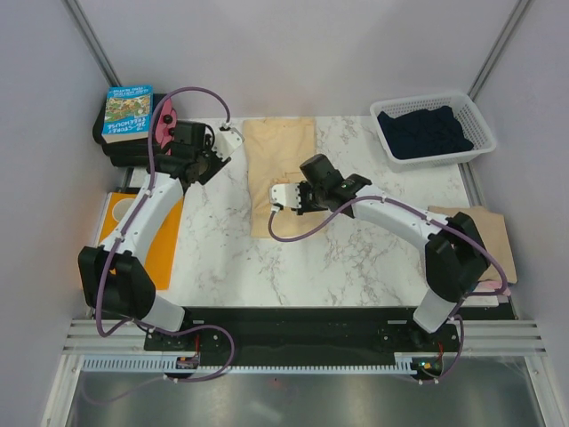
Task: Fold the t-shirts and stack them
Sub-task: Fold the folded rectangular tshirt in 1/3 of the way
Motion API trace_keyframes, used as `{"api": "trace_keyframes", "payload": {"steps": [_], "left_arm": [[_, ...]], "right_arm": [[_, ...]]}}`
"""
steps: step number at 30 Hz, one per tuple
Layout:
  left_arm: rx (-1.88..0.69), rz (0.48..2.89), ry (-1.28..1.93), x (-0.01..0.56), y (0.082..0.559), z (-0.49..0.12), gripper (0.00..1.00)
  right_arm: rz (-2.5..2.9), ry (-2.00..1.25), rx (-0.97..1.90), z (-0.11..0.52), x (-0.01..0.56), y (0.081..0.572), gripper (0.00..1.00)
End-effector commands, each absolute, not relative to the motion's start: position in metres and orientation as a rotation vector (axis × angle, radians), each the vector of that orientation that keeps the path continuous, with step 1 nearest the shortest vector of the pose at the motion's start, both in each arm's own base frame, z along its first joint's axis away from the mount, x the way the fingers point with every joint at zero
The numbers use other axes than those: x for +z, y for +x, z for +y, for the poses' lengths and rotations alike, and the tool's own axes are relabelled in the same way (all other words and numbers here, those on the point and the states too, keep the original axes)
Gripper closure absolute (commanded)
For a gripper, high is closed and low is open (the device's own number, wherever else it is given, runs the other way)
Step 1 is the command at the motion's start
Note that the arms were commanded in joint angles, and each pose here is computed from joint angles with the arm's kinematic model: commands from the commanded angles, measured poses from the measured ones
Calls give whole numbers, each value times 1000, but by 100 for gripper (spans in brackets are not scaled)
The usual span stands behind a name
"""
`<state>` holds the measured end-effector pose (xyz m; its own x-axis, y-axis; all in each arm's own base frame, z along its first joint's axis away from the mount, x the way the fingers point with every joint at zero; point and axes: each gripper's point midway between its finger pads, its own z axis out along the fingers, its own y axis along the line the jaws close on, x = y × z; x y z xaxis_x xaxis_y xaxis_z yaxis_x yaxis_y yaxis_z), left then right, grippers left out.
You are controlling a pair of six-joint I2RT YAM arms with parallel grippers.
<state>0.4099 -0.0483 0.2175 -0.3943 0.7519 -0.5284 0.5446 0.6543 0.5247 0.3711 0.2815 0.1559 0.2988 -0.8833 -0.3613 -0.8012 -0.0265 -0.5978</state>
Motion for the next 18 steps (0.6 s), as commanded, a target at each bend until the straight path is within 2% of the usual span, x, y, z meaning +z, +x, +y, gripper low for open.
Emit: {"api": "trace_keyframes", "payload": {"steps": [1, 2, 14, 18], "left_arm": [[287, 2047, 1039, 223, 413, -59, 53], [288, 2051, 1040, 222, 413, -59, 53], [303, 2055, 1024, 224, 417, -57, 55], [312, 2060, 1026, 222, 416, -56, 55]], "right_arm": [[1667, -1987, 140, 271, 95, 315, 94], [1674, -1978, 164, 274, 95, 314, 100], [1655, -1903, 232, 325, 89, 356, 100], [1668, -1906, 226, 330, 71, 363, 100]]}}
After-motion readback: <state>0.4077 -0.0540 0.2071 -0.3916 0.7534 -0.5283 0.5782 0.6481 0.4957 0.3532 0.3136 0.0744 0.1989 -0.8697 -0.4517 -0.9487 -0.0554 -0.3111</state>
